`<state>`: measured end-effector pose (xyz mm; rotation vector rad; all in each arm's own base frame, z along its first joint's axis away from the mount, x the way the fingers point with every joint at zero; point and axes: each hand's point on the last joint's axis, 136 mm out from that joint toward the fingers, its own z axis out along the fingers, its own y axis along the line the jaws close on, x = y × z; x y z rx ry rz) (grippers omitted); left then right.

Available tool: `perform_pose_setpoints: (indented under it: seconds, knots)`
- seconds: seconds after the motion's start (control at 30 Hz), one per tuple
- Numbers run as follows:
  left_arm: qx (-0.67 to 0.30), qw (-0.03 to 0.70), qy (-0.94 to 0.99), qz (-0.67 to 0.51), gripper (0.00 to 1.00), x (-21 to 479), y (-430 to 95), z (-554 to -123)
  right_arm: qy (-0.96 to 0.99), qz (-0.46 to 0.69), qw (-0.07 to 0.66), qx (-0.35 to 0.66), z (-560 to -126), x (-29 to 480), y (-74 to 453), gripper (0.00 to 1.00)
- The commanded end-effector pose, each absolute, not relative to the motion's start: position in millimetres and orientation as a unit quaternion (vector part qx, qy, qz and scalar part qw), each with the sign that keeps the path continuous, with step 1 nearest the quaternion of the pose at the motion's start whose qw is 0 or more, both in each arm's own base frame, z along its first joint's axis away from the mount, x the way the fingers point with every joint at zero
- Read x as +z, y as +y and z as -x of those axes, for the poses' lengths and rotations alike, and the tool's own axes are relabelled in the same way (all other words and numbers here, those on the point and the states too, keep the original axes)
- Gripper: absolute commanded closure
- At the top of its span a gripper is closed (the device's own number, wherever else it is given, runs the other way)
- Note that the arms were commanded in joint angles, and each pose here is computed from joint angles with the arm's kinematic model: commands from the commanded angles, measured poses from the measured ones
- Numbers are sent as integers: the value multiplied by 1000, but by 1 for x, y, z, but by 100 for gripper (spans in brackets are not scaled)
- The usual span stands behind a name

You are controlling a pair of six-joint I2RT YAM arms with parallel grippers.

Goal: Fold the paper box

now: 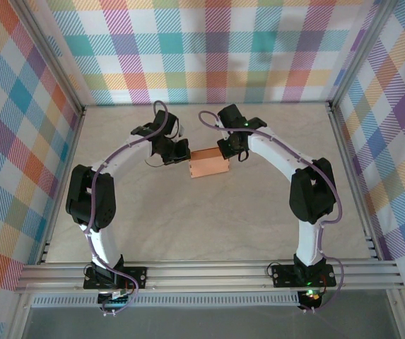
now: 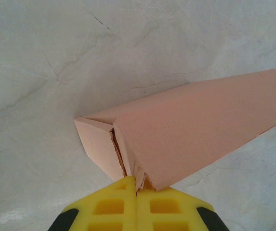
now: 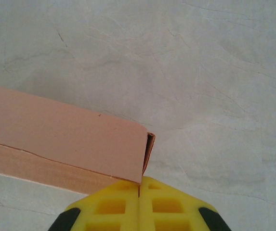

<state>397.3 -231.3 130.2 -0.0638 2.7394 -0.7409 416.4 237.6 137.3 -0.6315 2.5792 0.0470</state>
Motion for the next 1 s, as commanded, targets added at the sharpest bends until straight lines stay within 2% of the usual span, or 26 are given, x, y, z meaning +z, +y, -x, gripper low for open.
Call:
perform_pose_setpoints:
  seconds: [0.0, 0.2, 0.27, 0.3, 0.33, 0.53, 0.83, 0.97]
  knots:
    - [-236, 127, 963, 12, 100, 115, -229, -379, 946, 239, 217, 41, -403, 119, 249, 100]
    - [-230, 126, 965, 8, 100, 113, -230, -377, 942, 233, 236, 57, -400, 124, 251, 98]
    - [-227, 127, 966, 7, 100, 113, -229, -377, 937, 229, 255, 66, -401, 133, 251, 88]
    - [-225, 127, 966, 5, 100, 113, -229, -377, 934, 228, 266, 70, -402, 139, 252, 75]
    - [-223, 128, 966, 6, 100, 113, -228, -377, 931, 228, 276, 75, -403, 145, 252, 66]
    - [-225, 130, 966, 6, 100, 116, -229, -377, 914, 215, 330, 104, -405, 173, 256, 45]
    - [-225, 131, 966, 4, 99, 117, -229, -376, 904, 161, 365, 155, -414, 191, 258, 30]
    - [-229, 131, 965, 1, 95, 118, -230, -375, 923, 95, 324, 184, -426, 185, 254, 29]
